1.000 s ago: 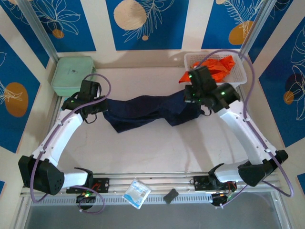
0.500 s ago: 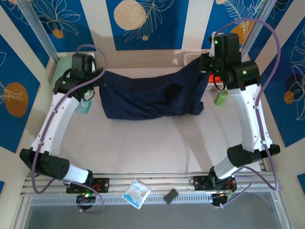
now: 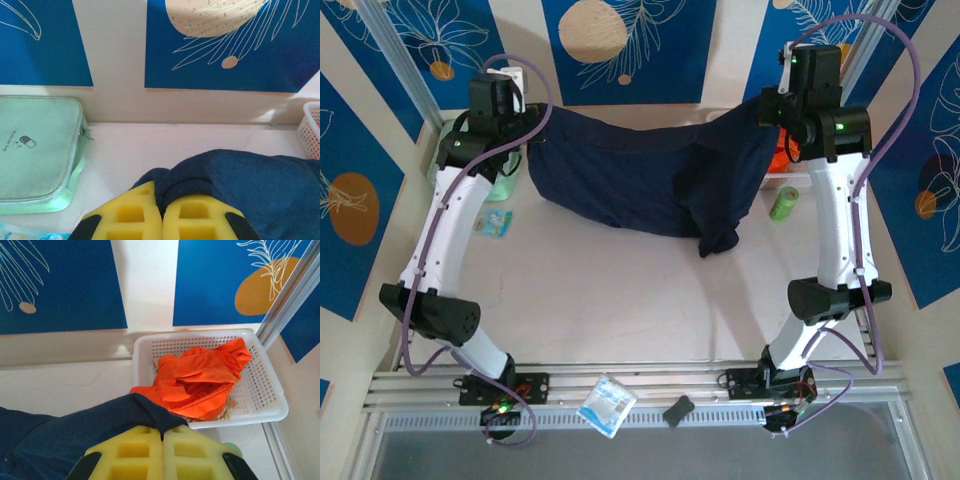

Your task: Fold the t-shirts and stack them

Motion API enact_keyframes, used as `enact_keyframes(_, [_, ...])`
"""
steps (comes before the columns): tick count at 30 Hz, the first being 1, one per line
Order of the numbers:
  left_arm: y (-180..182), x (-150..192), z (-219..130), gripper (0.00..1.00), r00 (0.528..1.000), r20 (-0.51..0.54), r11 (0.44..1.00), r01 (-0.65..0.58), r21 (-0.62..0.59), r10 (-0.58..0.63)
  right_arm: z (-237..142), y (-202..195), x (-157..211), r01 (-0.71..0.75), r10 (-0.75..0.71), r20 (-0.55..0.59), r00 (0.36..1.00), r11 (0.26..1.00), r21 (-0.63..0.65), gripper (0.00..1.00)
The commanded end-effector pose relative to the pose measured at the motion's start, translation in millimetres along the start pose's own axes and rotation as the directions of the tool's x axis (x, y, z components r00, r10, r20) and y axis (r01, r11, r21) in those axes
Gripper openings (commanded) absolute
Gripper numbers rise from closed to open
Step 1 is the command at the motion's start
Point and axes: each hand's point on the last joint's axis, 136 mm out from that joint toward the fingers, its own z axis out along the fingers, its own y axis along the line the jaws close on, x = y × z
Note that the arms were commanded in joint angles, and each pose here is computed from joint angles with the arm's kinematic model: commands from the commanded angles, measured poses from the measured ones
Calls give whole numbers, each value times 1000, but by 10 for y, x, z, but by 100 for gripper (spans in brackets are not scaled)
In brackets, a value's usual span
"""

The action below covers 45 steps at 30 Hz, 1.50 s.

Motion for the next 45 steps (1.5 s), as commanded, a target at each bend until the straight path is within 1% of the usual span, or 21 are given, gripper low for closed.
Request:
enact_keyframes(1, [45, -200, -82, 0, 998, 66, 1000, -17, -1, 17, -156, 0, -145, 5, -4, 56, 998, 1000, -18, 0])
enact_keyframes(5, [21, -130, -207, 0, 999, 51, 1000, -10, 28, 8, -298, -3, -158, 0, 3, 77, 997, 999, -36, 0])
enact_keyframes(7, [1, -7, -289, 0, 1000, 17, 999, 6, 50, -7, -346, 15, -185, 2, 3, 95, 995, 999, -53, 0])
enact_keyframes(10, [6, 322, -389, 0, 996, -74, 996, 51, 70, -46, -278, 59, -187, 12, -5, 95, 995, 998, -69, 0])
enact_keyframes(12, [-13, 588, -514, 0, 988, -131, 991, 97, 96, -84, -167, 86, -142, 14, -9, 68, 998, 998, -67, 0])
enact_keyframes(14, [-71, 805, -654, 0, 980, -167, 981, 129, 145, -105, -114, 98, -90, 12, -10, 43, 999, 998, -61, 0])
enact_keyframes(16, [-102, 944, -847, 0, 977, -177, 972, 150, 181, -118, -138, 110, -54, 8, -6, 37, 999, 998, -62, 0])
enact_keyframes(19, [-131, 1077, -1178, 0, 973, -195, 959, 165, 229, -121, -306, 118, 16, -12, 15, 48, 999, 997, -76, 0])
enact_keyframes(21, [-130, 1200, -1363, 0, 966, -234, 955, 166, 245, -108, -457, 138, 139, -20, 24, 45, 999, 995, -93, 0])
enact_keyframes(24, [-141, 1434, -1539, 0, 947, -309, 948, 176, 264, -90, -792, 166, 357, -19, 26, 61, 998, 992, -124, 0])
enact_keyframes(27, [-109, 1610, -1674, 0, 931, -354, 947, 193, 256, -94, -1132, 182, 562, -9, 22, 82, 996, 988, -155, 0])
enact_keyframes(31, [-77, 1613, -1832, 0, 936, -335, 946, 201, 256, -108, -1539, 150, 666, 11, 9, 112, 994, 984, -178, 0])
enact_keyframes(33, [-70, 1561, -1879, 0, 940, -324, 946, 198, 255, -110, -1707, 144, 635, 30, -5, 133, 991, 982, -187, 0])
enact_keyframes(35, [-59, 1506, -1897, 0, 943, -313, 949, 193, 249, -110, -1795, 162, 568, 55, -25, 156, 987, 980, -190, 0])
enact_keyframes(37, [-32, 1443, -1885, 0, 947, -303, 955, 186, 230, -111, -1814, 181, 471, 80, -47, 181, 982, 981, -179, 0])
enact_keyframes(42, [109, 1229, -1856, 0, 957, -271, 980, 144, 139, -102, -1641, 213, 183, 140, -119, 203, 972, 986, -89, 0])
enact_keyframes(45, [115, 1055, -1947, 0, 968, -229, 981, 134, 141, -99, -1675, 215, 57, 151, -134, 220, 966, 987, -63, 0])
